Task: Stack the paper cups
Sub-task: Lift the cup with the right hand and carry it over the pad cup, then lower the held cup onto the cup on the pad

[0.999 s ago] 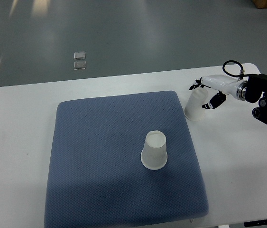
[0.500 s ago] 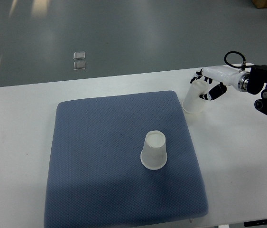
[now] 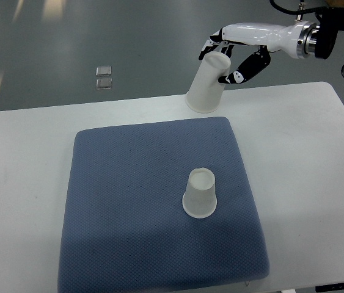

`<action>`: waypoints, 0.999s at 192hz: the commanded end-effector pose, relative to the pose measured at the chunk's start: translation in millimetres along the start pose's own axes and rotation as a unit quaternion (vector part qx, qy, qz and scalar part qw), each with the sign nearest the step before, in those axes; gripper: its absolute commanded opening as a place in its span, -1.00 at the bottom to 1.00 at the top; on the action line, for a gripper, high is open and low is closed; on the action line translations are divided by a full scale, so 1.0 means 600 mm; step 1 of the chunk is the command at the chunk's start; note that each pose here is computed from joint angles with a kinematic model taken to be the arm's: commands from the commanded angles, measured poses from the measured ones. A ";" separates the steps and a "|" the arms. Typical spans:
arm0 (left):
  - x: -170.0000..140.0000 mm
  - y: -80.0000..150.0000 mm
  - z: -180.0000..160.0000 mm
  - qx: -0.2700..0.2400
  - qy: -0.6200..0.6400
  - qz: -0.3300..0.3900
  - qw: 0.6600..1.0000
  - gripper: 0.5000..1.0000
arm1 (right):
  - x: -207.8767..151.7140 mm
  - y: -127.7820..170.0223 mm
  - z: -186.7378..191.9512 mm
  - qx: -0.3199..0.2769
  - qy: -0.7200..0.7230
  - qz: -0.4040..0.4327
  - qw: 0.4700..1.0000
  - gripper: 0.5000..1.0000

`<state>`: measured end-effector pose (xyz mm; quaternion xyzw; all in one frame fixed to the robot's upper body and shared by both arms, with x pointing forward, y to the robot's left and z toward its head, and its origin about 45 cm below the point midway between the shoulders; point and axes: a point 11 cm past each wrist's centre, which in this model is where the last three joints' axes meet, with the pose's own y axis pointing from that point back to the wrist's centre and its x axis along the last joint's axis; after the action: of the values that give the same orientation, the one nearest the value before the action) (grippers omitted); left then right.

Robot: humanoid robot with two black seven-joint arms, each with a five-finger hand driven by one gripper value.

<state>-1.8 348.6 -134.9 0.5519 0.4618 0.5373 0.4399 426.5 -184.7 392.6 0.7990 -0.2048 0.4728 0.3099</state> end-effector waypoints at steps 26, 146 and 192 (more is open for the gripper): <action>0.000 0.000 0.001 -0.001 0.000 0.000 1.000 1.00 | -0.022 0.004 -0.070 0.061 0.001 -0.052 0.997 -0.75; 0.000 0.000 0.000 -0.001 0.000 0.000 1.000 1.00 | -0.077 0.078 -0.054 0.041 -0.001 -0.116 0.992 -0.82; 0.000 0.000 0.000 -0.001 0.000 0.000 1.000 1.00 | -0.077 0.077 -0.061 0.046 0.002 -0.113 0.992 -0.95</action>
<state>-1.8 348.6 -134.9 0.5517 0.4617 0.5375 0.4399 353.8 -193.8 378.6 0.8290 -0.0917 0.4437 0.3278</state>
